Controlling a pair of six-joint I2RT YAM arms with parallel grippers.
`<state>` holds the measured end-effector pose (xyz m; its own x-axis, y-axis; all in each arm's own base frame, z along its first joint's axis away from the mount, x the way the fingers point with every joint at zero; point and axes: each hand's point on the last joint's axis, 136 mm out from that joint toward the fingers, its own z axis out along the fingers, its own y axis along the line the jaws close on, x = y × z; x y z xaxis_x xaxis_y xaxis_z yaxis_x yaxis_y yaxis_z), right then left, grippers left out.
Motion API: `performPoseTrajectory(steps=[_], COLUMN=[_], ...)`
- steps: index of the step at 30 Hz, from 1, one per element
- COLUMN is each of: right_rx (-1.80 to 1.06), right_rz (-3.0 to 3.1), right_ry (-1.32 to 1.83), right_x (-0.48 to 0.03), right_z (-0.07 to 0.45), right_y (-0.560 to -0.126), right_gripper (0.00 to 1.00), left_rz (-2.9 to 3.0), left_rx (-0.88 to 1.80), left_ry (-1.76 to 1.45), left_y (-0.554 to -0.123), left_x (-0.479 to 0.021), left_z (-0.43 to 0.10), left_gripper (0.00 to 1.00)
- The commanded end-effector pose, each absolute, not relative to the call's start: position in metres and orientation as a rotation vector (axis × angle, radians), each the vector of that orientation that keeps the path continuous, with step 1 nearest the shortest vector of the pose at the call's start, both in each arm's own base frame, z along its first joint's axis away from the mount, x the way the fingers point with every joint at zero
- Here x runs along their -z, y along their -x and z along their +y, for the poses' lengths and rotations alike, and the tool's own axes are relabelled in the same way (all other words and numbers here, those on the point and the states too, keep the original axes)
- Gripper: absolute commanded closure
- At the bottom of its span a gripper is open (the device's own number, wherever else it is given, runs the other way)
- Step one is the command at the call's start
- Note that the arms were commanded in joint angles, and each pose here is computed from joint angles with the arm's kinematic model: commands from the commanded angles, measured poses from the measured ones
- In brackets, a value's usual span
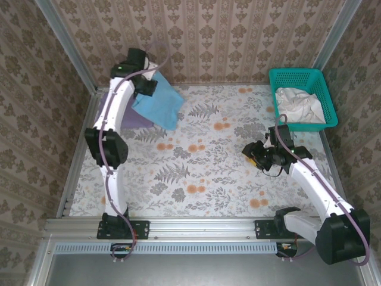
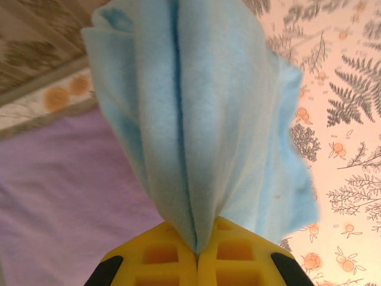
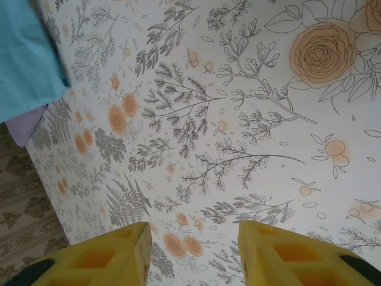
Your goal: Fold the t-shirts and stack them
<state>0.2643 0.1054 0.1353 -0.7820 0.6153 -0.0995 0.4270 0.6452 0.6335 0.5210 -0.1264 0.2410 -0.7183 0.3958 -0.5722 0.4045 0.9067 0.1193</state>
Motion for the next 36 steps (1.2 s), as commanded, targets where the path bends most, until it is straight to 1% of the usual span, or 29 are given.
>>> performPoseTrajectory(steps=[1,5,10,15,19,22,27,31,32,34,35,36], right_rx=[-0.873,-0.868,-0.867,-0.861,-0.866,-0.864,-0.862,-0.852,-0.851,-0.842,-0.840,-0.843], right_rz=[2.549,2.562,2.566,2.563,2.564,2.567,2.571,2.571,2.570,2.570,2.569,2.564], right_ry=[-0.868,-0.862,-0.865,-0.857,-0.848,-0.850,-0.860,-0.851,-0.846,-0.834,-0.831,-0.825], right_x=[-0.143,-0.143,-0.143,-0.145,-0.148,-0.147,-0.146,-0.153,-0.155,-0.158,-0.160,-0.162], right_z=[0.105,0.106,0.107,0.107,0.109,0.109,0.110,0.108,0.108,0.107,0.107,0.107], right_y=[-0.269,-0.271,-0.275,-0.279,-0.282,-0.282,-0.281,-0.281,-0.281,-0.280,-0.280,-0.281], right_gripper=[0.55,0.55,0.56,0.55,0.56,0.56,0.56,0.55,0.55,0.54,0.54,0.54], left_rz=[2.381,2.378,2.399,2.404,2.419,2.450,2.529,2.628,2.657,2.660,2.644,2.626], left_rx=[0.072,0.079,0.083,0.133,0.163,0.144,0.127,-0.115,-0.195,-0.398,-0.561,-0.624], left_ry=[-0.594,-0.586,-0.539,-0.515,-0.464,-0.419,-0.367,-0.231,-0.163,-0.031,0.051,0.083], left_y=[-0.508,-0.504,-0.510,-0.511,-0.513,-0.518,-0.532,-0.548,-0.551,-0.557,-0.558,-0.560], left_x=[-0.278,-0.284,-0.278,-0.278,-0.275,-0.263,-0.226,-0.184,-0.172,-0.164,-0.167,-0.172], left_z=[-0.117,-0.104,-0.088,-0.089,-0.074,-0.052,-0.022,0.040,0.061,0.099,0.121,0.130], left_gripper=[1.00,1.00,1.00,1.00,1.00,1.00,1.00,1.00,0.96,0.59,0.35,0.25])
